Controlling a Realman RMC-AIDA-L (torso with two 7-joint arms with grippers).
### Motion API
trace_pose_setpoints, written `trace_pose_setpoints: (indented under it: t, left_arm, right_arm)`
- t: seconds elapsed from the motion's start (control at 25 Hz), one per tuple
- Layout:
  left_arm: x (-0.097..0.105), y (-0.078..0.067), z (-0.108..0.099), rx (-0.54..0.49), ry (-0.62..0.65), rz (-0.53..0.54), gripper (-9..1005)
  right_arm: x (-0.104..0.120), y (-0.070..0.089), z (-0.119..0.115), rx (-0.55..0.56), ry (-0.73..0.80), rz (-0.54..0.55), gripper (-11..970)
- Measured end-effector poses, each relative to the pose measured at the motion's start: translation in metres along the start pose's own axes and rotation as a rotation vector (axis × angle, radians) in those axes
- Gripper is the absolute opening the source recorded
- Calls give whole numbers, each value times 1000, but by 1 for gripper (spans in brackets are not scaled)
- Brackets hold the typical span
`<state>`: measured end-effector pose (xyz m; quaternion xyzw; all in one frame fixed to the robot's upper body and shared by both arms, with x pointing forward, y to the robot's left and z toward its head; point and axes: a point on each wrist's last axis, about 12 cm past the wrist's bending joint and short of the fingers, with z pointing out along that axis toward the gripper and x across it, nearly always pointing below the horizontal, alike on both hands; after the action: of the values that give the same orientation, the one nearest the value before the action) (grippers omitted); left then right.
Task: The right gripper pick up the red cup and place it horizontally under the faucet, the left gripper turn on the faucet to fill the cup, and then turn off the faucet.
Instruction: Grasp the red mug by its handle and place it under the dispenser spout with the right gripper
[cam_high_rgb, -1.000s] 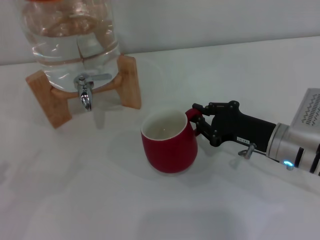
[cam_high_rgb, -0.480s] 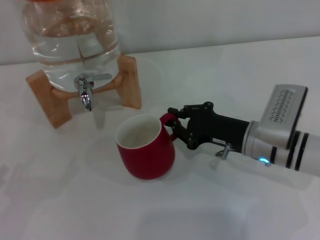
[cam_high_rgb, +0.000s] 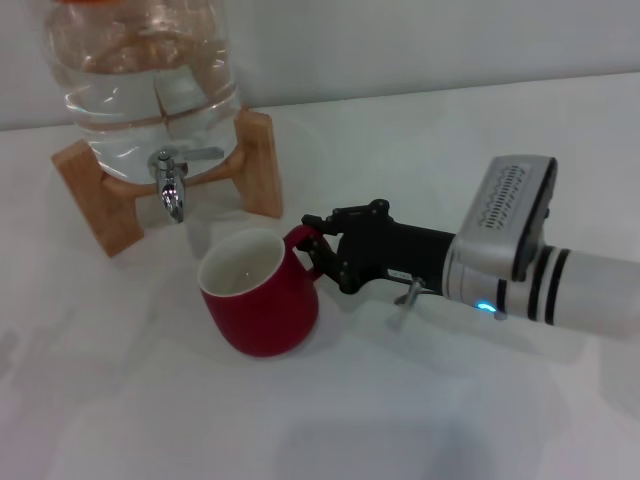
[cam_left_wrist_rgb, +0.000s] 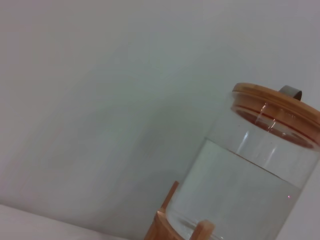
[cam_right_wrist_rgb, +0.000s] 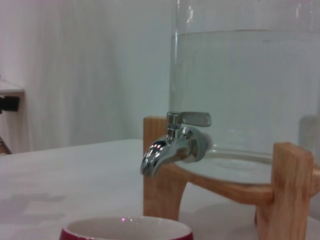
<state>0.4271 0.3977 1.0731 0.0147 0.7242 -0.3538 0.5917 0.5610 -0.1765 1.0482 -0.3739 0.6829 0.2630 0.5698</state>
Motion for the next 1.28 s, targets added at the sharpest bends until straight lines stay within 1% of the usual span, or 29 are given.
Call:
trace_pose_setpoints:
  t: [0.16,0.48,1.04,1.28]
  left_arm:
    - [0,0,0,1,1,-1,876]
    - [0,0,1,3,1,-3,876]
    - [-1,-1,2,11,-4,-5,876]
    - [-1,-1,2,14,-4,-5,876]
  right_arm:
    - [-4,0,7,14,-1,14,170]
    - [-7,-4,10,51,-8,41,171]
    - [-11,3,24,24,30,-10,165]
    - [-13,5,31,38,47,-27,166]
